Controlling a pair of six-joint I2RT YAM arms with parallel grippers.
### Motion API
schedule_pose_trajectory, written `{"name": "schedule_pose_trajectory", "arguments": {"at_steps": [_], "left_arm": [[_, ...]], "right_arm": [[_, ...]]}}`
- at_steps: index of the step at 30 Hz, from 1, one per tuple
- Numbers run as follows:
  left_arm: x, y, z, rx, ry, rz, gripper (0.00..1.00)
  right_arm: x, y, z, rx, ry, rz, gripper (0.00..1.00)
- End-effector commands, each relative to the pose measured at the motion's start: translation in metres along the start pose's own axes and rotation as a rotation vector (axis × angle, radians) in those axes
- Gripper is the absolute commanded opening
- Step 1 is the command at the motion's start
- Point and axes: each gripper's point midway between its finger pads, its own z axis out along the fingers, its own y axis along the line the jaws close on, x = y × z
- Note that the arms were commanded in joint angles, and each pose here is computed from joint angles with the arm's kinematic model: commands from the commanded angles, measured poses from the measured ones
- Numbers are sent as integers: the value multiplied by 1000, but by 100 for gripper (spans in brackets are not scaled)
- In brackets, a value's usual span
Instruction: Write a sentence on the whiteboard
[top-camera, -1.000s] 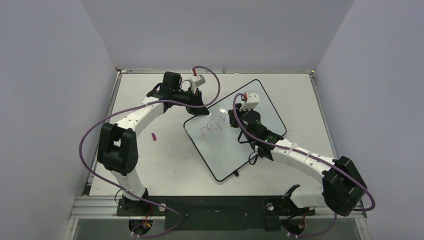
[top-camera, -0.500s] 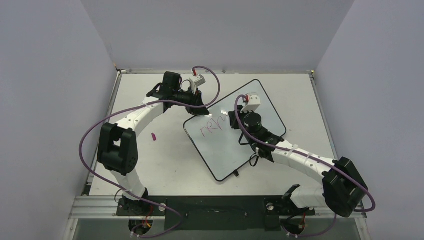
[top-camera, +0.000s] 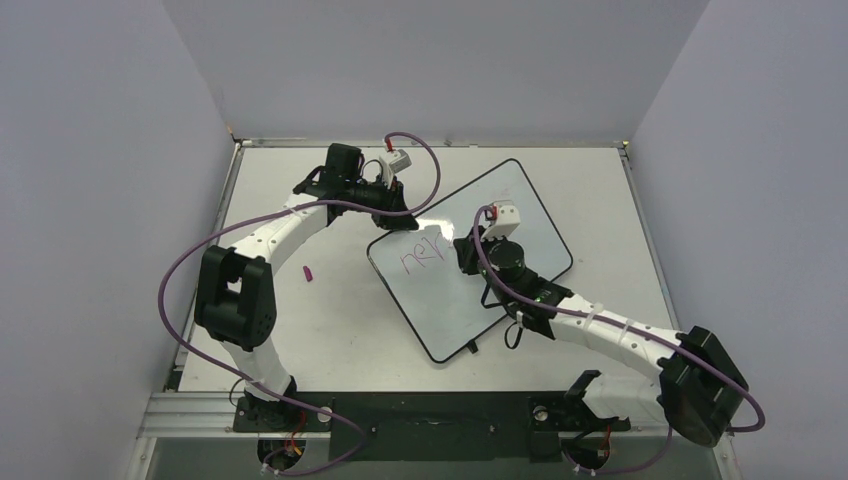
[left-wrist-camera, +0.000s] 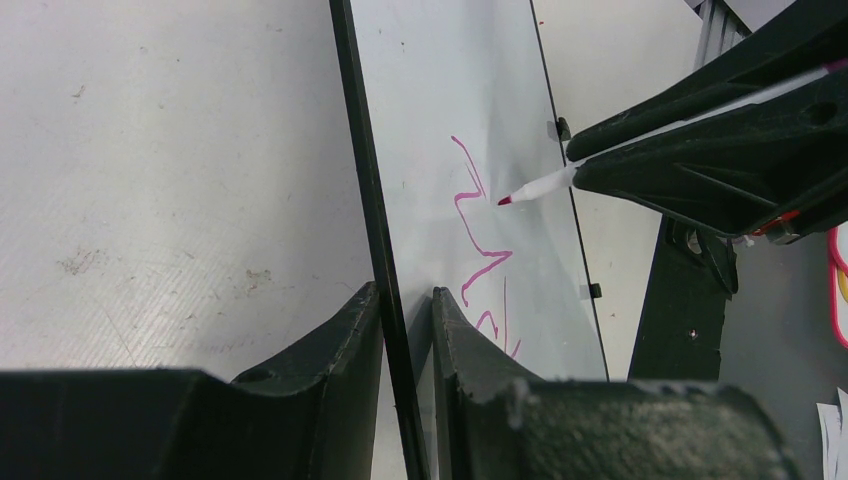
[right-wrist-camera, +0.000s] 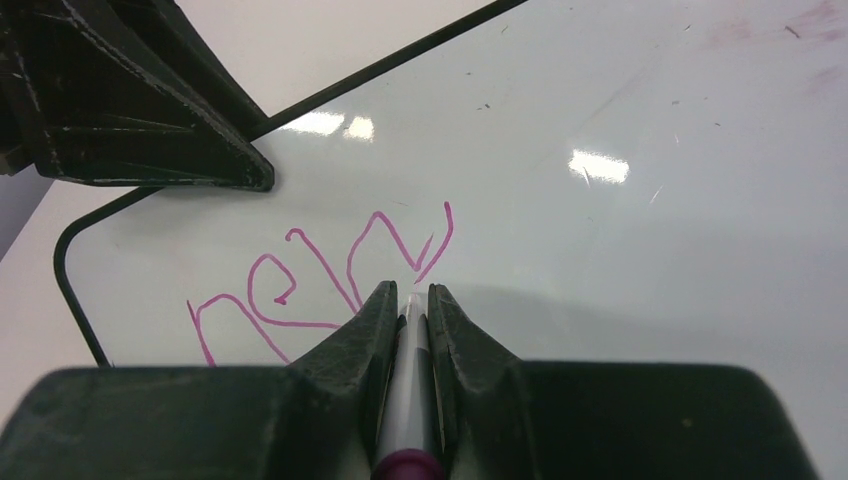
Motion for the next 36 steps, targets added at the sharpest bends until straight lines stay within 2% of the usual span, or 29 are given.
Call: {"name": "schedule_pose_trajectory", "arguments": {"at_steps": [1, 9, 17, 24, 36], "left_arm": [[7, -18, 4, 61, 36, 18, 0], [6, -18, 3, 55, 31, 28, 0], [6, -17, 2, 43, 22, 52, 0], [9, -16, 1, 35, 28, 71, 0], [4, -20, -4, 21, 12, 99, 0]], "right_arm": [[-31, 5, -15, -11, -77, 40, 0], [-78, -5, -48, 32, -189, 68, 0], [-80, -25, -65, 74, -237, 63, 0], [-74, -40, -63, 105, -241, 45, 0], [-83, -33, -41, 2, -226, 39, 0]]}}
